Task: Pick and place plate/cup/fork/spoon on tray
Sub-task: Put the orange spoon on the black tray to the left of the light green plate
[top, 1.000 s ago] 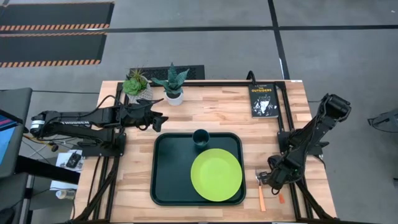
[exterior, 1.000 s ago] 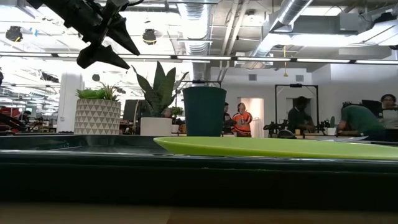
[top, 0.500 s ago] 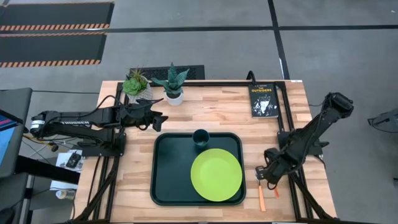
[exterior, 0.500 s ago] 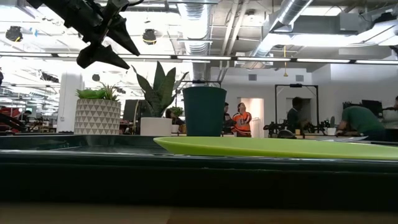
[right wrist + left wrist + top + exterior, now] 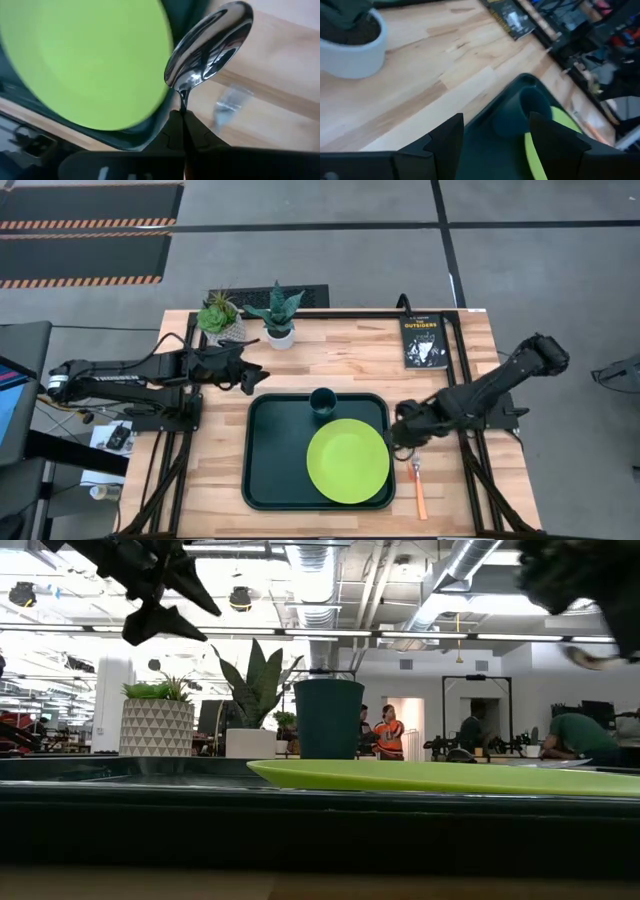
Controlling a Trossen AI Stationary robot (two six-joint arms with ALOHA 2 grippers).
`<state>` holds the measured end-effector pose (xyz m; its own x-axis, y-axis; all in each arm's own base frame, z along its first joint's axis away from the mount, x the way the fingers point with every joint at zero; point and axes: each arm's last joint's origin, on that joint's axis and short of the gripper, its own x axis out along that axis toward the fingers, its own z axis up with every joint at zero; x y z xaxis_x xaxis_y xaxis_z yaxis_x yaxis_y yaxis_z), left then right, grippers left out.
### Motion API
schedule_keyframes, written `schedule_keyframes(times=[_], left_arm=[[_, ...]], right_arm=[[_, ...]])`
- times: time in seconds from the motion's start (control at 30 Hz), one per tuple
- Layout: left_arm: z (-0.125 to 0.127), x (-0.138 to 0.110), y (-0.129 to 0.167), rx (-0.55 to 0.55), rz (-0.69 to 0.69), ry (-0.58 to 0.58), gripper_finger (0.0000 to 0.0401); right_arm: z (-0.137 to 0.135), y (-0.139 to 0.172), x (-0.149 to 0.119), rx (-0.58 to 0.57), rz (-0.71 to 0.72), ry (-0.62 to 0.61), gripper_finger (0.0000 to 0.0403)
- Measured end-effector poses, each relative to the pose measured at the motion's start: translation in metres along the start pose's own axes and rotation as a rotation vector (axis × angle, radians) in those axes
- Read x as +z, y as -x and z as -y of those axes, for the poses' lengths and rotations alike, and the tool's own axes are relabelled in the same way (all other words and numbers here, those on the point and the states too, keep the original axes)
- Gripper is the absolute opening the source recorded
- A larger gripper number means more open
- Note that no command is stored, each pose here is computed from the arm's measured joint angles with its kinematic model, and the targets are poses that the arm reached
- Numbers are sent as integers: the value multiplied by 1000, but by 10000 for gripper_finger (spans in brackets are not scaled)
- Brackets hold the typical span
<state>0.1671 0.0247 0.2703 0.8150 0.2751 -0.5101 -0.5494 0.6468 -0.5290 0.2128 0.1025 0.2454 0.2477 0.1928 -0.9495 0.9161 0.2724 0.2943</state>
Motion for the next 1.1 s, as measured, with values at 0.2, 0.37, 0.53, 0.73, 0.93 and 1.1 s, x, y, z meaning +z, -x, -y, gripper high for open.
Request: schedule_keyframes(times=[0.2,0.37,0.53,0.73,0.93,1.1], left_arm=[[-4,5,22,-52,58,0,212],[-8,8,43,-92,129,-17,212],[-15,8,60,-103,174,-57,212],[-24,2,73,-83,170,-102,212],[-32,-5,82,-55,135,-112,212],[-37,-9,85,-24,122,-145,212]], right_arm=[[-37,-2,15,24,22,12,0],[-70,-9,26,33,49,1,2],[-105,-23,37,43,66,-8,1],[-149,-42,48,77,97,-5,2],[-188,-59,54,112,102,23,4],[-213,-75,56,138,108,42,3]])
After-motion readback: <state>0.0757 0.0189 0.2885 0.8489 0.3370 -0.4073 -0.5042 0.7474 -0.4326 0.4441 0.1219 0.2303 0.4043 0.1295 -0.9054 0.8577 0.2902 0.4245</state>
